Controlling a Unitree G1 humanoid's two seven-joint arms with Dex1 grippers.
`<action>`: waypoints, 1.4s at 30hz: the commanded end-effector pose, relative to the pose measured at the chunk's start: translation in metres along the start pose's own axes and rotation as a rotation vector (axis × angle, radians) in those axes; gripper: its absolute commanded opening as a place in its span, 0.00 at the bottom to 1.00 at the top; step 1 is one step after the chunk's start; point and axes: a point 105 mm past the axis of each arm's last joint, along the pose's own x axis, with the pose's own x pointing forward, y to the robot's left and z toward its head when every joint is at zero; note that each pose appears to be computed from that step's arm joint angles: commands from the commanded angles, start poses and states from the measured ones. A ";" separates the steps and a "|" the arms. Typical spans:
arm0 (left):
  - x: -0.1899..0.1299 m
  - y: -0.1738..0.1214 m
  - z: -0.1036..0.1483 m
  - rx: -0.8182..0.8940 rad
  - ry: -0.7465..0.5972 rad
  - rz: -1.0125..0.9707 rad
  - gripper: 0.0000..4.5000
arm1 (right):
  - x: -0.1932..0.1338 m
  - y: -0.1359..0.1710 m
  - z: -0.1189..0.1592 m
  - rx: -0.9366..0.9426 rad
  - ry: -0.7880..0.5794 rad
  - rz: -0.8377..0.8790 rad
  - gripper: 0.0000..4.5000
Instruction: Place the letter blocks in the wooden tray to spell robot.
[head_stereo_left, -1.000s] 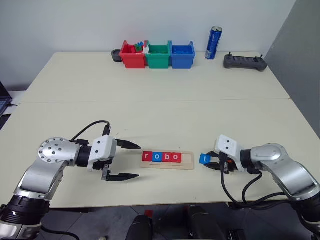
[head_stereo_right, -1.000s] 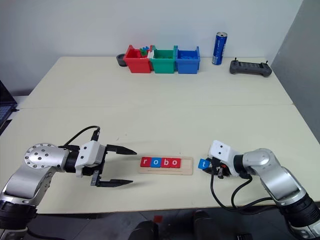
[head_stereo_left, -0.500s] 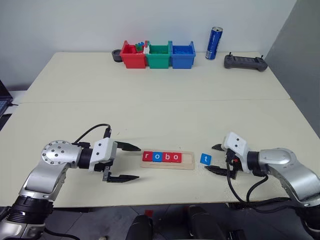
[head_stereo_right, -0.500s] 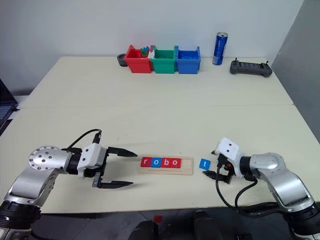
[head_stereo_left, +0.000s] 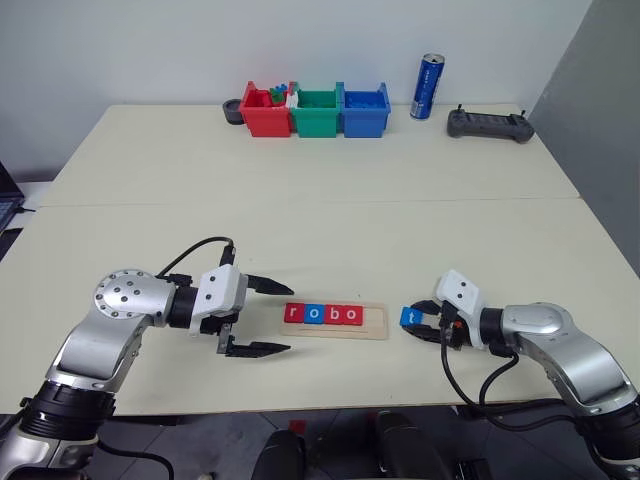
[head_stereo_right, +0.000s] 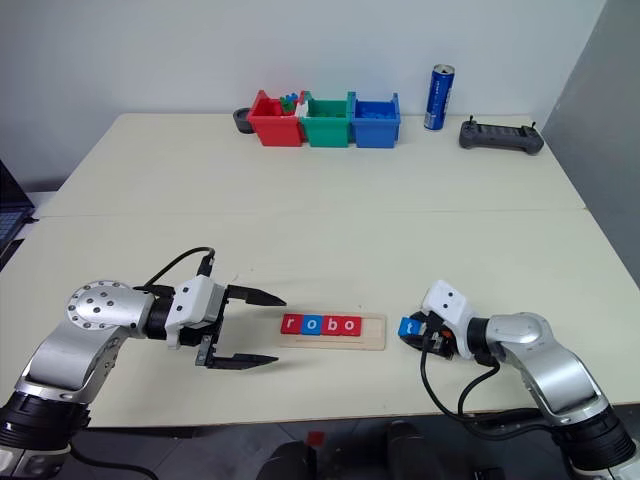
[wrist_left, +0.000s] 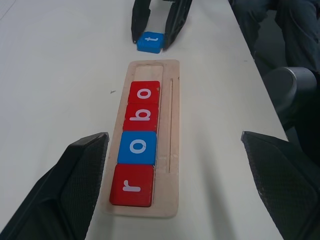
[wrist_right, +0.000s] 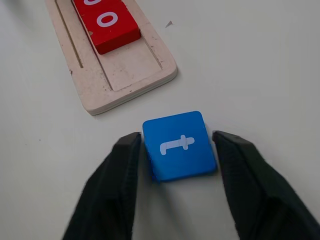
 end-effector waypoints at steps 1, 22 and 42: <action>-0.007 0.000 0.002 0.024 0.003 0.016 1.00 | -0.002 0.005 0.011 -0.040 -0.018 0.038 0.32; -0.007 -0.005 0.004 0.026 0.007 0.032 1.00 | 0.031 0.021 0.047 -0.226 0.030 0.156 0.32; -0.014 -0.008 -0.018 0.012 0.009 0.041 1.00 | 0.035 0.019 0.049 -0.237 0.034 0.181 0.32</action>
